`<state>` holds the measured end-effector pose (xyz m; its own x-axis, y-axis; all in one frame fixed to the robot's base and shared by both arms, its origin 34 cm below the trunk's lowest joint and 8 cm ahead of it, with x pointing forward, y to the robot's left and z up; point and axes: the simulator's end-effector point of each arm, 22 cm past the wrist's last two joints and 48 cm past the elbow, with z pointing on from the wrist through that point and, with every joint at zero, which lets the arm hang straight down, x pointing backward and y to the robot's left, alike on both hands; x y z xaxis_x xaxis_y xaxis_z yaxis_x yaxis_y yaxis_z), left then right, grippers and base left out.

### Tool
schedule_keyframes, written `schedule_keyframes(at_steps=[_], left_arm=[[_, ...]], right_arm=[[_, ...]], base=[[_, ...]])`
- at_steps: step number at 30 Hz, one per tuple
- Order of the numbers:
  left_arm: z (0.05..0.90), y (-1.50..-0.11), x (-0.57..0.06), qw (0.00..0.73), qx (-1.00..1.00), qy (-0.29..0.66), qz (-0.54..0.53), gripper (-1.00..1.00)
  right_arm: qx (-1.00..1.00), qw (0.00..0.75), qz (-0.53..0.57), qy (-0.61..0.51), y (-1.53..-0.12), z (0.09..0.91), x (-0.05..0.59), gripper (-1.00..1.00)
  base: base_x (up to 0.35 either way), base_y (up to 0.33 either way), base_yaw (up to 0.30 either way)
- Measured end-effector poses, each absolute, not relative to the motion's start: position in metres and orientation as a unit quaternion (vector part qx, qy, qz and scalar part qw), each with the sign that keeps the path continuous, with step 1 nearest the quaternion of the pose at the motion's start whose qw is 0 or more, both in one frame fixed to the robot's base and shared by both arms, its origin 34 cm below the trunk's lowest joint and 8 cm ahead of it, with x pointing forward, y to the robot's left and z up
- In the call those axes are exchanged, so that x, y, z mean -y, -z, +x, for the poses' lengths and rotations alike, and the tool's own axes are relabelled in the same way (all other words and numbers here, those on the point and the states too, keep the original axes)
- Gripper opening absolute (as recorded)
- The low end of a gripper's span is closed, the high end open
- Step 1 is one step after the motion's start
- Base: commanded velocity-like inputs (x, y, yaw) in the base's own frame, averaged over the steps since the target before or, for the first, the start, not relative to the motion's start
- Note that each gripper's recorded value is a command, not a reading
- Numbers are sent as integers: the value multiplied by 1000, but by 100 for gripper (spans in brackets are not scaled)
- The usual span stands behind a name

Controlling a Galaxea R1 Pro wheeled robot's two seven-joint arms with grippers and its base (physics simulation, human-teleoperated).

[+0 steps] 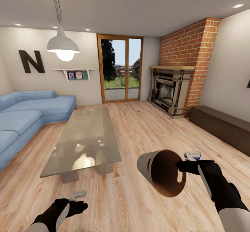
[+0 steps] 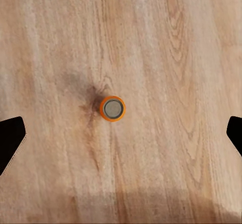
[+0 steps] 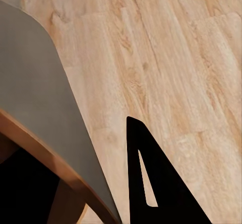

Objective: Put the three can of soda from the living room inside the tash can in the kitchen.

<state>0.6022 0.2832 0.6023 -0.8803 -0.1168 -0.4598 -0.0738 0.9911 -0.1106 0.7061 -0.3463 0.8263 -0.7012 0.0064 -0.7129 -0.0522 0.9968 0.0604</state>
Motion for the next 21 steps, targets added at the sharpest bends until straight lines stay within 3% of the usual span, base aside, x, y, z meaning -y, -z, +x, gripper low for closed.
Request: schedule_keyframes(at_steps=[9,21], left_arm=[[659,-651,-313,262,-963,29,-59,100],[665,-637,-325,249,-966,24,-64,100]], right_arm=[[-943,330,-15,-42,-814,694,334,-100],[-949,313,-15,-38,-795,696,334,-100]], base=[[0,0,0],[0,0,0]])
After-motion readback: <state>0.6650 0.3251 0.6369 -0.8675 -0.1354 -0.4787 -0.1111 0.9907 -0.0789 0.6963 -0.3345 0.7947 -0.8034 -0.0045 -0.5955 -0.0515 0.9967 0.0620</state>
